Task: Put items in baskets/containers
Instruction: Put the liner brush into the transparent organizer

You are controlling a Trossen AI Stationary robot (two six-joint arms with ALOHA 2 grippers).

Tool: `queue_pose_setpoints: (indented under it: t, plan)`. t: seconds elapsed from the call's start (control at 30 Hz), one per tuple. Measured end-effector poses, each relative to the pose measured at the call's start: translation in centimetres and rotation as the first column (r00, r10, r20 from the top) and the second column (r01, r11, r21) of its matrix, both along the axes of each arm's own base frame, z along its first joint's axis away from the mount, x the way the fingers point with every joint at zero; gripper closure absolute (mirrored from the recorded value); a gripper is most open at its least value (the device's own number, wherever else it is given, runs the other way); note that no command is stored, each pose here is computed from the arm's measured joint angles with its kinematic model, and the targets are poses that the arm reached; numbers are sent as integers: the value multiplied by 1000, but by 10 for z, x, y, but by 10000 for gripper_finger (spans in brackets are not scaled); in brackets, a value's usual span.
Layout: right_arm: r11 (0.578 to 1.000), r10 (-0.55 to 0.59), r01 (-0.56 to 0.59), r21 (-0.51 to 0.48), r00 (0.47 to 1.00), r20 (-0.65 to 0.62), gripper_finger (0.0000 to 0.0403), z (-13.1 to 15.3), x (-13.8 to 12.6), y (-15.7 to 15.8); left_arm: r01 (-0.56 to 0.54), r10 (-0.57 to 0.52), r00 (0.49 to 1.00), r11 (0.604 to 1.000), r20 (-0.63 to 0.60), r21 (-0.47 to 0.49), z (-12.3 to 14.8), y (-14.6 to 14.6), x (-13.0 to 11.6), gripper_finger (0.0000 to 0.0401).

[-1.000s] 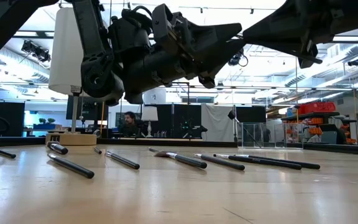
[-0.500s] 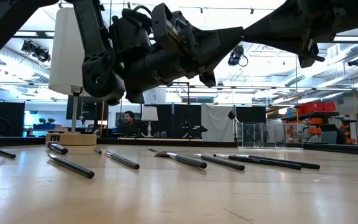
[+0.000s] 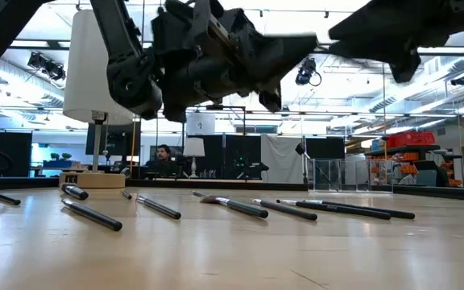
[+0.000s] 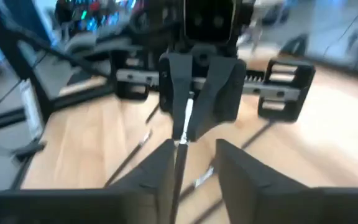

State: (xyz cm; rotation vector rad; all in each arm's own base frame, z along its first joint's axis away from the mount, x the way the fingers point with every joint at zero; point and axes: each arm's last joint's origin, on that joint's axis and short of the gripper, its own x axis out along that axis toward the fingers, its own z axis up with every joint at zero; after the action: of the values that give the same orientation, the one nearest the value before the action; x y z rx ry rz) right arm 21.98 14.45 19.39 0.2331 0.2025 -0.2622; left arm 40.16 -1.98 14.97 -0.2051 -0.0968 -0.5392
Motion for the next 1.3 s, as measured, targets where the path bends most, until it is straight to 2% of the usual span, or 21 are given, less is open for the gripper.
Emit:
queue_pose_setpoints:
  t: [0.13,0.27,0.43,0.63,0.8,0.93,1.3]
  plan:
    - [989,49,-28,146,989,-141,237,3,-15,-16,-55,62,989,997,-133,55,2,2,0,389]
    - [971,76,-6,239,955,-285,212,-2,-19,-34,-147,184,941,978,-283,148,3,5,-4,389]
    - [974,107,-27,225,931,-350,202,-11,-5,-48,-226,295,894,947,-337,229,11,10,-9,389]
    - [990,104,-69,121,942,-318,206,-21,16,-56,-246,315,893,940,-321,238,16,13,-10,384]
    - [996,71,-49,71,934,-350,227,-34,26,-62,-255,327,893,934,-311,250,19,13,-11,387]
    - [997,72,-65,33,946,-315,254,-38,34,-63,-254,329,894,931,-304,262,19,13,-11,383]
    - [996,81,-84,0,955,-287,366,-38,39,-64,-250,326,894,932,-306,261,18,13,-11,376]
